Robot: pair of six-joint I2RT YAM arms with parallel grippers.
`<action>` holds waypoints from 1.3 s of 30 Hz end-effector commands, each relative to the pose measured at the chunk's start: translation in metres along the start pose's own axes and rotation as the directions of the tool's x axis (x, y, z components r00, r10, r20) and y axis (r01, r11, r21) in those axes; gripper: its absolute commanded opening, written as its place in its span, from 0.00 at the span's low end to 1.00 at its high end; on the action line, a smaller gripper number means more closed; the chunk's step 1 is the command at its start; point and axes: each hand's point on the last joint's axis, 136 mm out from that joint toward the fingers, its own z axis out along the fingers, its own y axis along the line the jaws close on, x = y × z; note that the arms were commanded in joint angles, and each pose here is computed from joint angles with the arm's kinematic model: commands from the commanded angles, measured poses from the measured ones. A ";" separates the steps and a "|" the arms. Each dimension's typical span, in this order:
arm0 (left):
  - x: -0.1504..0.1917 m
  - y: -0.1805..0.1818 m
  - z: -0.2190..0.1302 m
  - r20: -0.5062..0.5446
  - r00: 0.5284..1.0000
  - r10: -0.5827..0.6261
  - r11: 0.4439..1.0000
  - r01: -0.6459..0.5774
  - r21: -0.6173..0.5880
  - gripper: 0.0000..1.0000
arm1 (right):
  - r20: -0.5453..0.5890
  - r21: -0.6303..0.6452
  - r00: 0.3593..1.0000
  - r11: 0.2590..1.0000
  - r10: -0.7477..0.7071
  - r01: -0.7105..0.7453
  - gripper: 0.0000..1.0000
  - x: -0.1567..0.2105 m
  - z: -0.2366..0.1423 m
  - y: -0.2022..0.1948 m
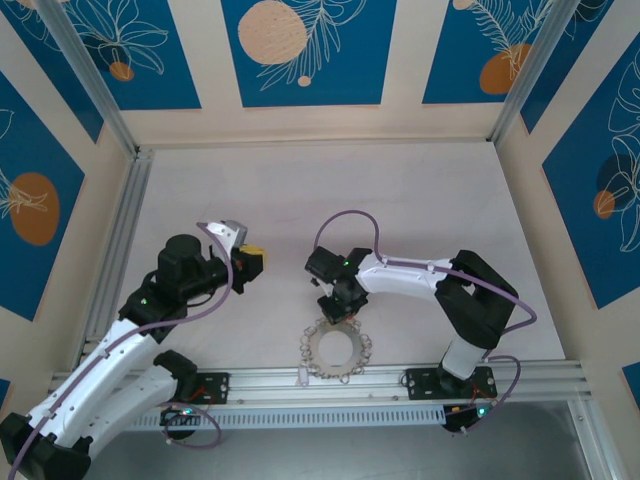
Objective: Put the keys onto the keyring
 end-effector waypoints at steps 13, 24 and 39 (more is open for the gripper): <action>-0.009 -0.012 -0.003 0.022 1.000 -0.019 0.997 0.018 0.072 0.17 | 0.383 -0.032 0.898 0.968 -0.217 0.247 0.00 -0.037 -0.069 0.019; -0.038 -0.064 -0.012 0.098 0.995 0.032 0.934 -0.065 0.351 0.17 | 0.874 0.045 0.346 0.766 -0.342 0.642 0.00 -0.039 -0.199 0.071; -0.070 -0.099 -0.037 0.176 0.973 0.150 0.863 -0.216 0.456 0.28 | 0.955 0.044 0.120 0.532 -0.270 0.846 0.00 -0.030 -0.274 0.089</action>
